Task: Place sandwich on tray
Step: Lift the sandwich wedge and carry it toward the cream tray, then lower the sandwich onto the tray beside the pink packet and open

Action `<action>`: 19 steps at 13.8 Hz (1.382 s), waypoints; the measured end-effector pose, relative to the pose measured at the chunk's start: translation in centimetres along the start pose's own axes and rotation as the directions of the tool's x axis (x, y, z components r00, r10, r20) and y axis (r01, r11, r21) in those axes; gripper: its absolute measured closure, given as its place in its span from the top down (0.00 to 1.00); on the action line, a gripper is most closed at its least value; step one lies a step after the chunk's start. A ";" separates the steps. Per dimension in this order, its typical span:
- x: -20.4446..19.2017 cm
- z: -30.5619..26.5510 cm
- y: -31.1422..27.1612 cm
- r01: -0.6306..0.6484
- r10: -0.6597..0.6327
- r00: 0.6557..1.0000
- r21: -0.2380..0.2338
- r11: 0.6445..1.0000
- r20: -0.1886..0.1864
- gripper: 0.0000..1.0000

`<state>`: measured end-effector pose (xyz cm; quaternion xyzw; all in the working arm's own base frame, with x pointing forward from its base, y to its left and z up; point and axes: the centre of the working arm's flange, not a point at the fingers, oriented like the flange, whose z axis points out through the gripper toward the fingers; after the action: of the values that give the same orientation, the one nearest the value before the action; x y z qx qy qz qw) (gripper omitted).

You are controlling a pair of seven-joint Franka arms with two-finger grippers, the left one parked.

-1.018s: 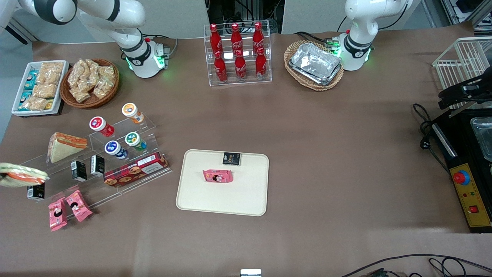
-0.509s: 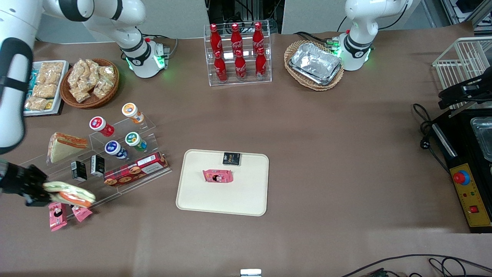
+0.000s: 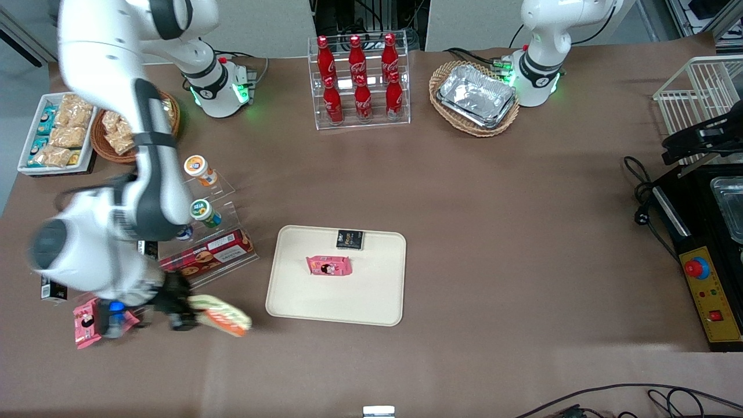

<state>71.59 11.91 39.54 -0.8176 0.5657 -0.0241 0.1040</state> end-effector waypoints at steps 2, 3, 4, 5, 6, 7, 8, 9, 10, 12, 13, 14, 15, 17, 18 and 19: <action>-5.9 3.1 -1.1 -0.020 0.020 1.000 0.005 1.000 -0.006 0.21; -9.1 4.7 -1.4 -0.027 0.027 1.000 0.007 1.000 -0.008 0.21; -12.1 6.0 -1.5 -0.029 0.029 1.000 0.008 1.000 -0.009 0.21; -14.7 7.1 -1.5 -0.029 0.029 1.000 0.004 1.000 -0.008 0.21; -16.7 7.8 -1.3 -0.029 0.029 1.000 -0.005 1.000 -0.006 0.21; -18.2 8.4 -1.1 -0.027 0.027 1.000 -0.013 1.000 -0.005 0.21; -19.3 9.1 -0.9 -0.020 0.019 1.000 -0.022 1.000 -0.005 0.21; -20.0 9.8 -0.7 -0.009 0.009 1.000 -0.028 1.000 -0.007 0.21; -20.5 10.6 -0.5 0.008 -0.009 1.000 -0.027 1.000 -0.022 0.21; -21.5 12.4 0.2 0.059 -0.060 0.996 -0.028 0.998 -0.063 0.21; -22.3 13.2 0.6 0.085 -0.087 0.993 -0.037 0.996 -0.078 0.21; -23.0 13.8 0.9 0.100 -0.104 0.991 -0.045 0.994 -0.086 0.21; -23.2 14.4 1.2 0.112 -0.117 0.989 -0.054 0.992 -0.094 0.21; -22.9 15.7 1.5 0.123 -0.130 0.985 -0.061 0.990 -0.116 0.21; -22.7 16.5 1.6 0.125 -0.131 0.984 -0.056 0.991 -0.124 0.21; -22.5 17.4 1.8 0.127 -0.133 0.983 -0.053 0.990 -0.130 0.21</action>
<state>64.61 34.75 23.99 -0.8515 0.5172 -0.0728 0.0461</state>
